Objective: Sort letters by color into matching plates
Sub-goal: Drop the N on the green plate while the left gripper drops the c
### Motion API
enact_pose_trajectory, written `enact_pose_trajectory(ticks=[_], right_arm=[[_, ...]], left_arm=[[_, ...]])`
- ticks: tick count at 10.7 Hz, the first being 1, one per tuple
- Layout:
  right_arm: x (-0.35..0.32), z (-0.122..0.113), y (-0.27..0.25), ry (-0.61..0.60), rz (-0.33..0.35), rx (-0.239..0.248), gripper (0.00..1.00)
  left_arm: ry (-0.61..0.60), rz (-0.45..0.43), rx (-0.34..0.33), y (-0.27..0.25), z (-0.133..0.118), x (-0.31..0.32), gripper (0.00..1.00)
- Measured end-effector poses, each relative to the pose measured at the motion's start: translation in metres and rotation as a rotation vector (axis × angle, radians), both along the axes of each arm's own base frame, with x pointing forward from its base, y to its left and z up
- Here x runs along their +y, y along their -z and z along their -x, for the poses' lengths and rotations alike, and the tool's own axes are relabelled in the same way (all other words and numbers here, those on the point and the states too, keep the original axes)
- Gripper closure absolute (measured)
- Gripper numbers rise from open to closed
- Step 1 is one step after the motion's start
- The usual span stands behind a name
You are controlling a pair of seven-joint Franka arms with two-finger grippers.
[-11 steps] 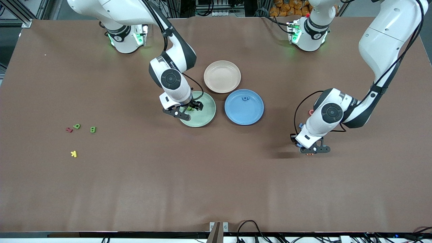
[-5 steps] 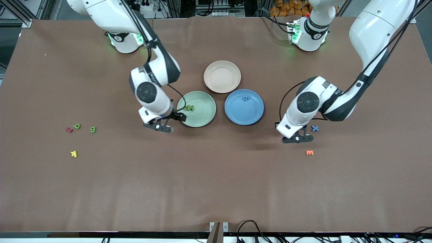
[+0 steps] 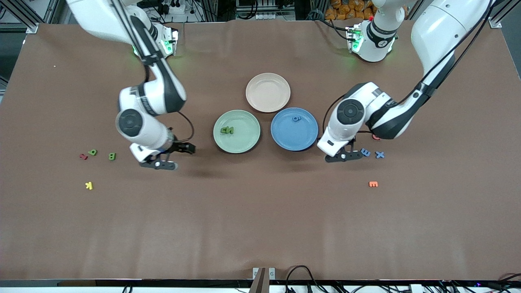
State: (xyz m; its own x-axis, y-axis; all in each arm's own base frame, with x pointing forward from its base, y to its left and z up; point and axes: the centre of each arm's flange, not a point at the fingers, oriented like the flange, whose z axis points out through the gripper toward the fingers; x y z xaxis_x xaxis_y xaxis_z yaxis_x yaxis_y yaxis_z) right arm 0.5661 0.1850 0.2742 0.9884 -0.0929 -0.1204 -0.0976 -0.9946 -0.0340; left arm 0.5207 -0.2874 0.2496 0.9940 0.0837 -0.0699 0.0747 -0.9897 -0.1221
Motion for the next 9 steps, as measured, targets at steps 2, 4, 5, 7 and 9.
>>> enact_pose_trajectory(ticks=[2,4,5,7,9], right_arm=[[-0.045,0.000,-0.009,-0.060,-0.010,0.011,0.00],[-0.077,0.004,-0.008,-0.109,0.006,0.017,0.00],[-0.091,0.004,-0.007,-0.133,0.019,0.020,0.00],[-0.128,0.003,-0.005,-0.173,0.040,0.020,0.00],[-0.167,0.006,-0.002,-0.205,0.038,-0.009,0.00]], left_arm=[[-0.021,-0.016,0.011,-0.004,0.017,-0.021,0.65],[-0.043,-0.022,0.020,-0.010,0.031,-0.037,0.65],[-0.054,-0.020,0.025,-0.013,0.037,-0.045,0.65],[-0.076,-0.014,0.029,-0.017,0.049,-0.059,0.65],[-0.103,-0.017,0.031,-0.016,0.060,-0.073,0.65]])
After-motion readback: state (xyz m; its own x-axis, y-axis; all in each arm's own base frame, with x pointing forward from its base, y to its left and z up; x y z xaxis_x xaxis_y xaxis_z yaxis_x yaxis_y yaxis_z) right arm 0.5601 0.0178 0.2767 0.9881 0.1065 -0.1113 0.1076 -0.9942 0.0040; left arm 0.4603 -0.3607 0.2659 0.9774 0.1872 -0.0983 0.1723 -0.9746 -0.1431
